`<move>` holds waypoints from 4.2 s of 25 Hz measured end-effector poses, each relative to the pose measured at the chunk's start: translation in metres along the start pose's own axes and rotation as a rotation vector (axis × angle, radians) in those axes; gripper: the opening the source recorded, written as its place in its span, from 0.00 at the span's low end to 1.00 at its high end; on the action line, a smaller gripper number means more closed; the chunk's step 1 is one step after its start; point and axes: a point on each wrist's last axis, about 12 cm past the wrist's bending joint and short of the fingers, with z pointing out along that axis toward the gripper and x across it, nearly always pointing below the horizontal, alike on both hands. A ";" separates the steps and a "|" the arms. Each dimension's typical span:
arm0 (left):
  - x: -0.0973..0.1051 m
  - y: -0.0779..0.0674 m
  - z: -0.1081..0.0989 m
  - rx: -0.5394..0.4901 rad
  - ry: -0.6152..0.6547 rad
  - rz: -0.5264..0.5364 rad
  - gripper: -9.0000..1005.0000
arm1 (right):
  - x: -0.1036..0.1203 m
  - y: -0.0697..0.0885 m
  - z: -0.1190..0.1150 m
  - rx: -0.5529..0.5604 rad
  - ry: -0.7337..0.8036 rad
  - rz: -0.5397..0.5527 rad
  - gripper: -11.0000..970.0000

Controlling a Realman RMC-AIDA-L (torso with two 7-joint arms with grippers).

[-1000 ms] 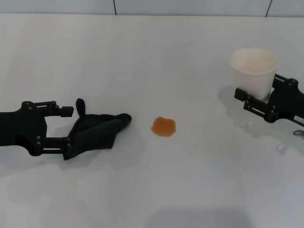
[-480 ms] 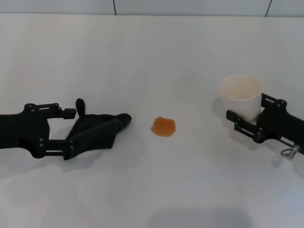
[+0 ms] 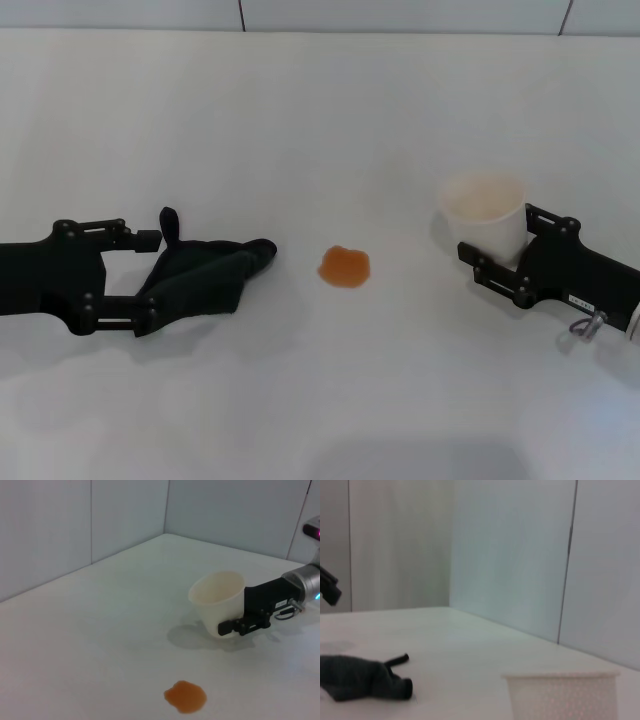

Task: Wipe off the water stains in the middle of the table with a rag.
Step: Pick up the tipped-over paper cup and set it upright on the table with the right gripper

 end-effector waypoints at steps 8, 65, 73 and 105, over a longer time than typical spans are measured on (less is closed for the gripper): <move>0.000 -0.001 0.002 0.002 -0.002 -0.001 0.80 | 0.008 0.001 -0.004 0.022 0.048 -0.013 0.64; 0.002 0.001 -0.001 -0.016 0.004 0.000 0.80 | 0.015 -0.004 -0.033 0.044 0.055 0.005 0.84; 0.002 0.001 -0.002 -0.020 0.004 0.000 0.80 | 0.017 -0.007 -0.046 0.064 0.055 0.020 0.84; -0.001 0.004 -0.003 -0.024 0.002 -0.014 0.80 | 0.021 -0.022 -0.086 0.083 0.108 0.055 0.84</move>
